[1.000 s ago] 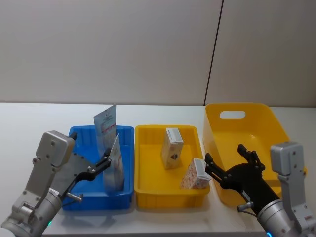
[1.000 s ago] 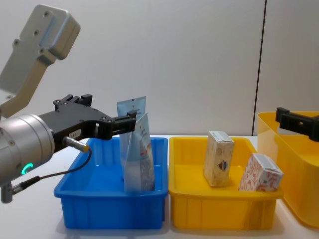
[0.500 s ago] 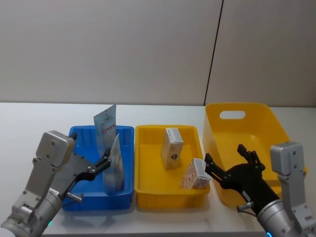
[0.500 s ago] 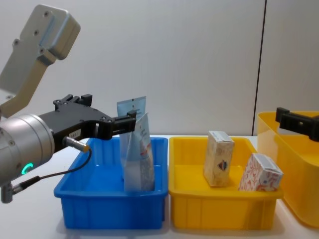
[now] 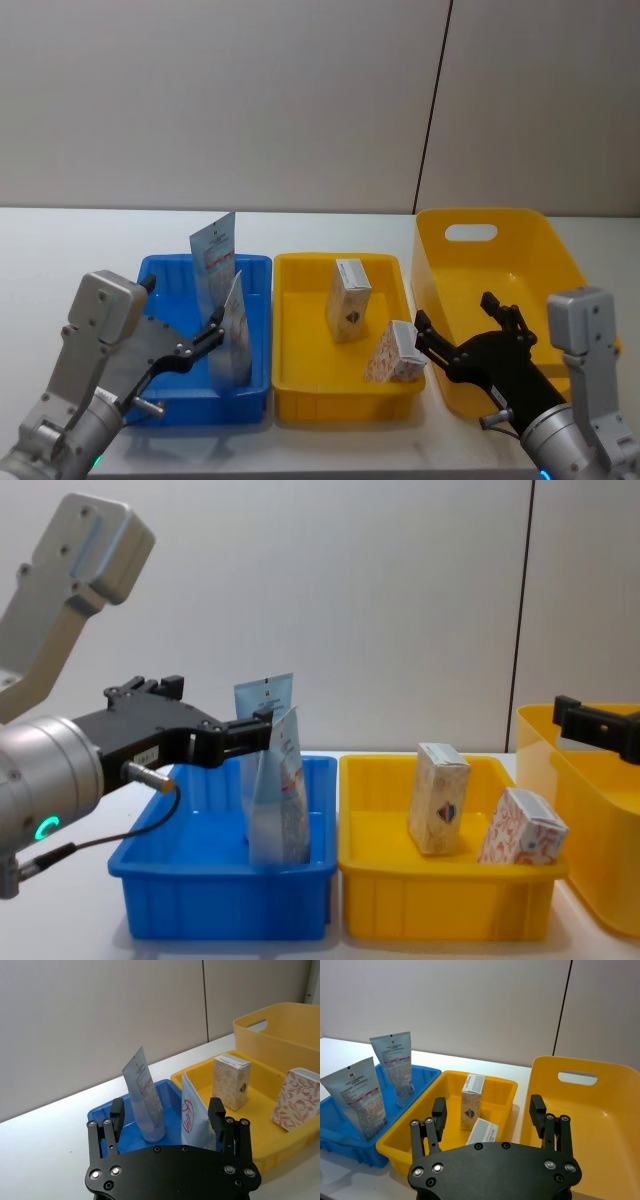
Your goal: Bimanual collaborative sorting of washing and personal care products
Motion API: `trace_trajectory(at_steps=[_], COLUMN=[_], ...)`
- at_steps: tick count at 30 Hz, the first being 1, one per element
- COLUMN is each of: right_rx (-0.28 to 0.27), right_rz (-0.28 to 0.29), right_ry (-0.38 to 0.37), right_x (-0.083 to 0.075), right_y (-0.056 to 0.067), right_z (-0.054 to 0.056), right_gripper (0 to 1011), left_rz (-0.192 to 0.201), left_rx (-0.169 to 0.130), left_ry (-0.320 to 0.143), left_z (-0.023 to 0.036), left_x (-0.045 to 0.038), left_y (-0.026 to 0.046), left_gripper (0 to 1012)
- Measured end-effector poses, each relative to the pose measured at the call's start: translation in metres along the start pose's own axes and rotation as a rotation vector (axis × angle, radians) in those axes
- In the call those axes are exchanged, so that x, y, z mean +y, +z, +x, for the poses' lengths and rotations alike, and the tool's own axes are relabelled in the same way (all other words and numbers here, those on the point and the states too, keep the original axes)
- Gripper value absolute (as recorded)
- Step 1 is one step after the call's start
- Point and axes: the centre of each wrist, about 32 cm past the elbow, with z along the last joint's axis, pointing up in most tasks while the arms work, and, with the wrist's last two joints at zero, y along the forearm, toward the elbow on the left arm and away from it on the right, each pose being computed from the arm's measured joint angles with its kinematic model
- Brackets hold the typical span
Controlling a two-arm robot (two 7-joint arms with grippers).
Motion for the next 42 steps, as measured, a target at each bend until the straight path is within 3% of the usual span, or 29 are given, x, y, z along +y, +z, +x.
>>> trace_trajectory(at_steps=[9,19,24,33,42], right_rx=[0.000,0.000,0.000,0.000,0.000], right_rz=[0.000,0.000,0.000,0.000,0.000], right_ry=[0.000,0.000,0.000,0.000,0.000], right_x=[0.000,0.000,0.000,0.000,0.000], right_y=[0.000,0.000,0.000,0.000,0.000], right_z=[0.000,0.000,0.000,0.000,0.000], right_gripper=[1003,1003,1003,1003,1003], left_rz=[0.015,0.052,0.071,0.102,0.131], left_rx=[0.049,0.156,0.205,0.250,0.265], left_ry=[-0.035,-0.111,-0.145,-0.172,-0.186], left_z=[0.0002,0.0001,-0.0009,-0.0016,0.0019], left_x=[0.0124,0.0298,0.0323,0.0240,0.0026], left_y=[-0.0016,-0.0057,-0.0067,-0.0099,-0.0151], left_gripper=[1001,1001,1001,1001,1001])
